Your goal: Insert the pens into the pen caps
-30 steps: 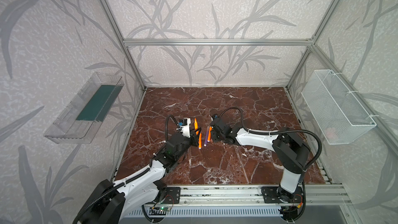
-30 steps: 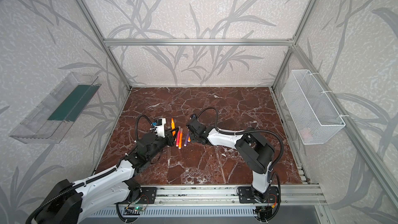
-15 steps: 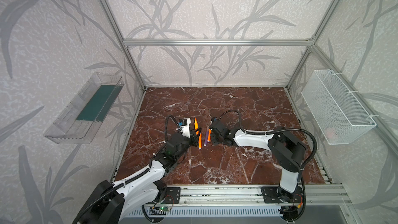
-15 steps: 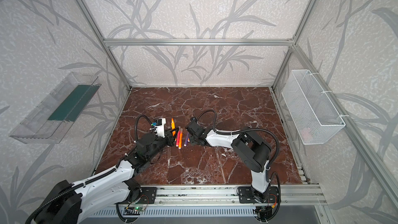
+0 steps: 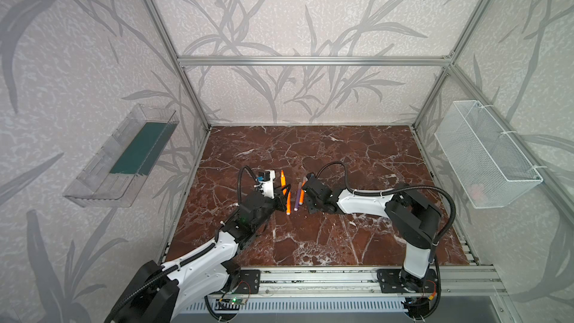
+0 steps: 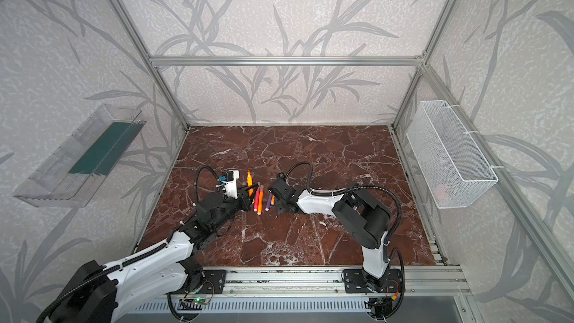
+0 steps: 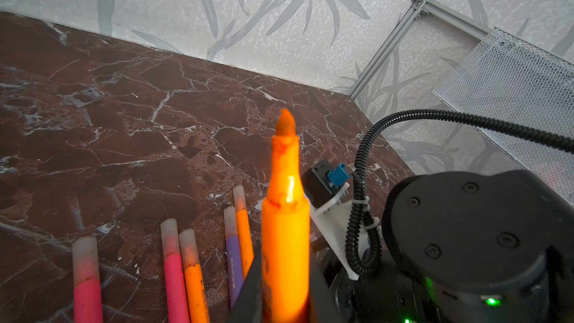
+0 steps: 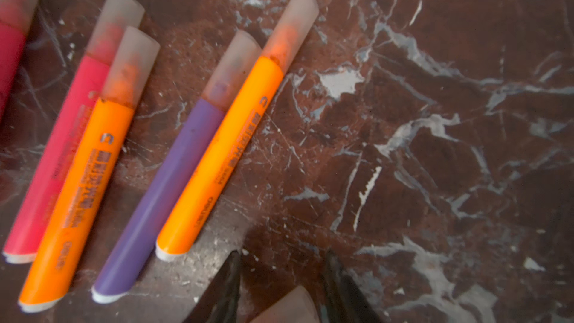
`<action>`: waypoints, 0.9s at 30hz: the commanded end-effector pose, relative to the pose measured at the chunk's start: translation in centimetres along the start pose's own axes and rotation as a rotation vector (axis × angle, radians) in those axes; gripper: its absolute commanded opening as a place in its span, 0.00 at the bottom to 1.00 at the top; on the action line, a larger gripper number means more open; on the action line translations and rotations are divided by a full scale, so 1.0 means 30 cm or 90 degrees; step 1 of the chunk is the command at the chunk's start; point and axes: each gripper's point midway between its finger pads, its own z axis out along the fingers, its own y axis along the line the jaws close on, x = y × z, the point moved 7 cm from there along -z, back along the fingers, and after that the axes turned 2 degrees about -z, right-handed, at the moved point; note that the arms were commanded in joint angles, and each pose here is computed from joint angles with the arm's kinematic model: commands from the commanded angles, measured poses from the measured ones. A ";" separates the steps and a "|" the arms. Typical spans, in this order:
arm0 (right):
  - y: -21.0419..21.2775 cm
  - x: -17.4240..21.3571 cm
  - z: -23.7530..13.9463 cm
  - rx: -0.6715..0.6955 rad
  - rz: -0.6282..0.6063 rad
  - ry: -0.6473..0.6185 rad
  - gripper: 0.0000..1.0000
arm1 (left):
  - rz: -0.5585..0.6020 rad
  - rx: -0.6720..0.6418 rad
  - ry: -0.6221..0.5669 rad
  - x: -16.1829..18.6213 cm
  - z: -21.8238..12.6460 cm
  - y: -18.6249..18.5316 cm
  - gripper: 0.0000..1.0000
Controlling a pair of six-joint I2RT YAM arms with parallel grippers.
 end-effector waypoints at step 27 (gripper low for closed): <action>-0.032 0.093 0.004 0.079 -0.015 0.039 0.34 | -0.007 0.019 -0.015 -0.007 -0.037 -0.006 0.00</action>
